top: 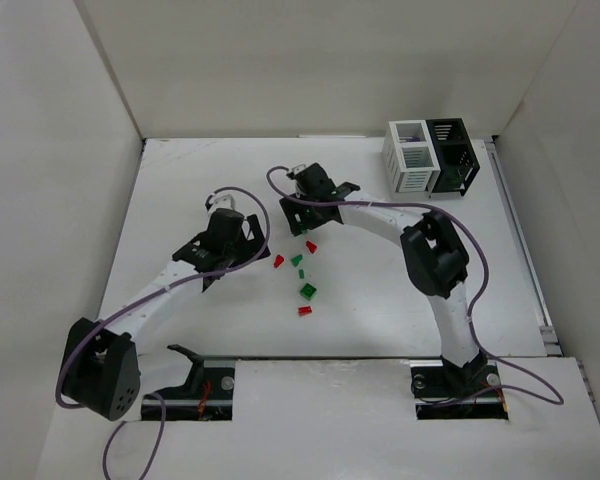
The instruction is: Sort the legos into containers by color
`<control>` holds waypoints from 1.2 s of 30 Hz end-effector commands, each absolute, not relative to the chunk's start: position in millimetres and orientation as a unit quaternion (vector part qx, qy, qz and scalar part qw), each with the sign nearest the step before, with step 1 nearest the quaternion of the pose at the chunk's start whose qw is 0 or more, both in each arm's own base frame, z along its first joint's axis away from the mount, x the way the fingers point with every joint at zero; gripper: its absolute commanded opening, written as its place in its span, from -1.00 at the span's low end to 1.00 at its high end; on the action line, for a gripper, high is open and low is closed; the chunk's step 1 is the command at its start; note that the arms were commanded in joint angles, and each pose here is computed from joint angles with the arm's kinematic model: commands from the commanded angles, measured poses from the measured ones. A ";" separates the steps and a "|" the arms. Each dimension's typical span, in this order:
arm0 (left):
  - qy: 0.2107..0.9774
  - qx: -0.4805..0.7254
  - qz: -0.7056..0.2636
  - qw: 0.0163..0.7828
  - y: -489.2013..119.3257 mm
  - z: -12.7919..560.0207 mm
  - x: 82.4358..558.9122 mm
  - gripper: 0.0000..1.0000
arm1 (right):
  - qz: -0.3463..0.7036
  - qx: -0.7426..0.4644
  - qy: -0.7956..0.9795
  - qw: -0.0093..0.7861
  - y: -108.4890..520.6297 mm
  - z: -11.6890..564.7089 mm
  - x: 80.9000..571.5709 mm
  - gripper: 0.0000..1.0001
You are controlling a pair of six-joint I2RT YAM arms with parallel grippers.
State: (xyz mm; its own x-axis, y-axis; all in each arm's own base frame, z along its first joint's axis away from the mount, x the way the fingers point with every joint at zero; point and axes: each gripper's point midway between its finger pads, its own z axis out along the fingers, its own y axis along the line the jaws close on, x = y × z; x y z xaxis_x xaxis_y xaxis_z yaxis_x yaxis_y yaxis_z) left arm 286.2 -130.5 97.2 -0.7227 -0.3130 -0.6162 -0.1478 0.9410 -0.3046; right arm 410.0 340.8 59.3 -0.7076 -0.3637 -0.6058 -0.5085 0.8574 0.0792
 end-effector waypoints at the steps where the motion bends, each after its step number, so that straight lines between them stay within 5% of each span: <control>1: 0.914 -0.144 -0.116 0.362 -123.1 103.6 280.9 1.00 | 0.122 -0.205 0.909 0.343 357.4 70.8 433.3 0.64; 11: 0.906 -0.160 -0.124 0.371 -119.8 112.4 276.2 1.00 | 0.146 -0.193 0.910 0.338 367.3 61.2 433.0 0.30; 15: 0.903 -0.164 -0.128 0.375 -119.2 114.3 274.3 1.00 | 0.144 -0.194 0.911 0.334 363.9 59.8 428.9 -0.25; 22: 0.898 -0.163 -0.130 0.388 -119.9 123.3 280.2 1.00 | 0.159 -0.182 0.898 0.367 347.4 103.9 433.1 -0.54; 36: 0.881 -0.114 -0.147 0.436 -135.7 158.3 349.3 1.00 | 0.046 0.046 0.869 0.490 63.4 238.3 510.6 -0.59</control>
State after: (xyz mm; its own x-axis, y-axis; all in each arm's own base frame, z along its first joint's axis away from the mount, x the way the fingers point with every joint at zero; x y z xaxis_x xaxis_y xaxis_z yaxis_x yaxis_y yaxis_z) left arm 320.9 -132.6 127.4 -0.6602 -0.3312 -0.6742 -0.1313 0.9346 -0.3306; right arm 507.6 97.5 221.2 -0.5434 0.1175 -0.8312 -0.0385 0.9856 0.1645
